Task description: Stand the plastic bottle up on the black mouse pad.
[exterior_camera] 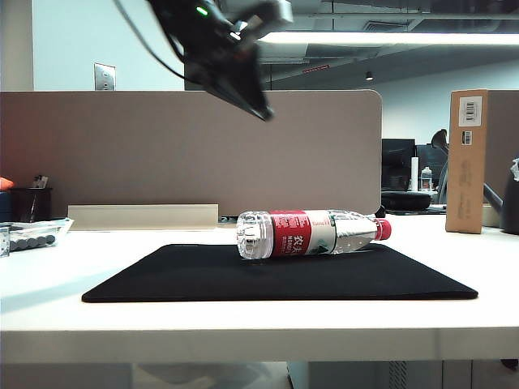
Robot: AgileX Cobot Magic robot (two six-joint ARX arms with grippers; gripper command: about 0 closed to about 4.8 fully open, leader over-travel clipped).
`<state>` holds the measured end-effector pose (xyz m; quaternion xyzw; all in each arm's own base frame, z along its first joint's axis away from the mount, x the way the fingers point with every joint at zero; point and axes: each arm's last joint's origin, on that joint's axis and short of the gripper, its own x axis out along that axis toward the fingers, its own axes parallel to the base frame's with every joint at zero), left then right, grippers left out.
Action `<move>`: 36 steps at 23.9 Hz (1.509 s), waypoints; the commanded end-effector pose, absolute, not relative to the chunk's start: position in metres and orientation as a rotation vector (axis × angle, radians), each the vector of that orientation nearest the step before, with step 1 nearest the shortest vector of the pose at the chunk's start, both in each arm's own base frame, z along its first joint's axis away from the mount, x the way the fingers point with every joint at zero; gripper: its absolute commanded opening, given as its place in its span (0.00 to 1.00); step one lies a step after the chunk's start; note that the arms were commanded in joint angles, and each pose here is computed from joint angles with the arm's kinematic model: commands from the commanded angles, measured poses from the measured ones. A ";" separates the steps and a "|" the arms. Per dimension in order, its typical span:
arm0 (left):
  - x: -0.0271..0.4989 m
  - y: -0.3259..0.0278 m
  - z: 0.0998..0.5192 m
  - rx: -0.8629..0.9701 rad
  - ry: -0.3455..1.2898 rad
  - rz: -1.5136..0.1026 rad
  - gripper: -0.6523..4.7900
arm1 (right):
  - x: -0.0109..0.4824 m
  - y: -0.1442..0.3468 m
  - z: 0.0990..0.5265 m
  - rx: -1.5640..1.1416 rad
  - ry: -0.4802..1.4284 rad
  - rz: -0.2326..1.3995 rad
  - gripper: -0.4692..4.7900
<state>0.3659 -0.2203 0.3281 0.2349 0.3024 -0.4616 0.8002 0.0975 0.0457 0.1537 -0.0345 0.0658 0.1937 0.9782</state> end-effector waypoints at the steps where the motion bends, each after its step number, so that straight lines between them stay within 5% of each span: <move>1: 0.372 -0.245 0.319 0.722 0.605 -0.928 0.17 | 0.097 0.046 0.154 -0.066 0.113 0.390 0.08; 5: 0.389 -0.274 0.305 0.919 0.549 -0.849 0.17 | 0.096 0.045 0.156 -0.060 0.090 0.388 0.08; 9: 0.403 -0.285 0.295 0.922 0.539 -0.858 0.16 | 0.095 0.044 0.158 -0.055 0.071 0.386 0.08; 23: 0.396 -0.277 0.274 0.976 0.798 -0.940 0.12 | 0.095 0.044 0.160 -0.050 0.053 0.385 0.08; 28: 0.399 -0.276 0.267 0.949 0.816 -0.977 0.40 | 0.095 0.044 0.160 -0.050 0.053 0.385 0.08; 33: 0.404 -0.280 0.249 0.955 0.854 -0.983 0.49 | 0.095 0.044 0.160 -0.050 0.054 0.385 0.08; 36: 0.408 -0.283 0.233 0.962 0.888 -0.988 0.70 | 0.095 0.044 0.160 -0.050 0.054 0.385 0.08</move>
